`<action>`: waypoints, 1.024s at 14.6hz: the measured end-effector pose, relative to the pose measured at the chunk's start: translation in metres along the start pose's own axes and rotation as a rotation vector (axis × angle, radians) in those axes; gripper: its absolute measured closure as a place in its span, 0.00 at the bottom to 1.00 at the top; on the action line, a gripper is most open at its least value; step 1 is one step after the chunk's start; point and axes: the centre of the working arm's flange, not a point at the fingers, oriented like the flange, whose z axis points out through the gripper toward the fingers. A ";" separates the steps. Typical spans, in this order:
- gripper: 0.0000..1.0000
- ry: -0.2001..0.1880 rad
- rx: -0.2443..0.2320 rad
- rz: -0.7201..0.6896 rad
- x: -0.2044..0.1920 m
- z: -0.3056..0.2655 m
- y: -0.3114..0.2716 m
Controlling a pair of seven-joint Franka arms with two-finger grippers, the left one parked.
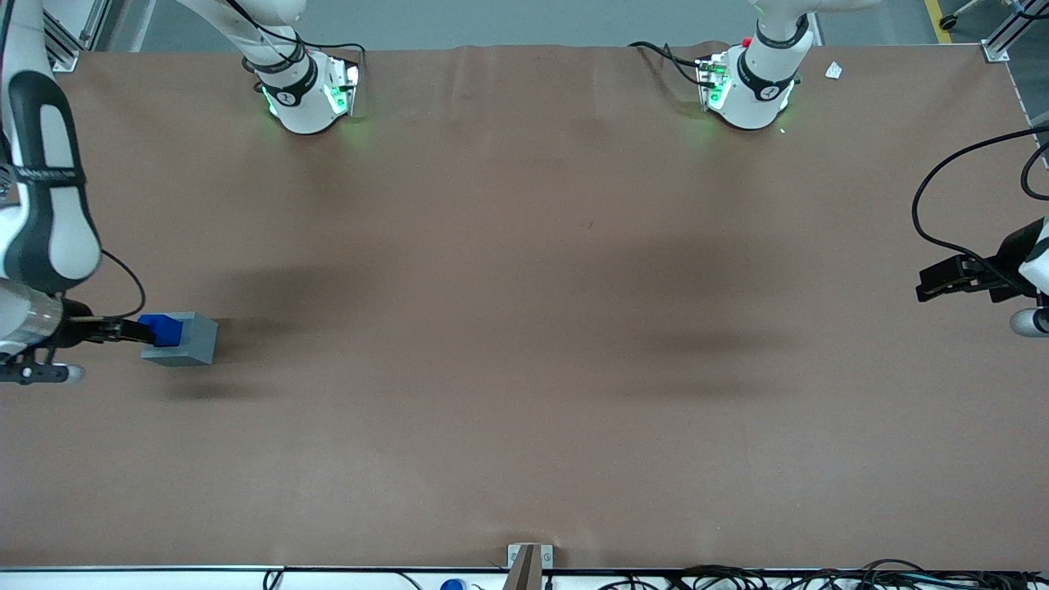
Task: Insert blue part into gray base with right arm
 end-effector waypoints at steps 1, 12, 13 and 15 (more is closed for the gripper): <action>0.00 -0.001 0.001 0.011 -0.003 -0.027 -0.008; 0.00 0.144 0.011 0.039 -0.068 -0.200 -0.115; 0.00 0.153 0.012 0.033 -0.075 -0.208 -0.119; 0.00 0.167 0.013 0.024 -0.090 -0.218 -0.125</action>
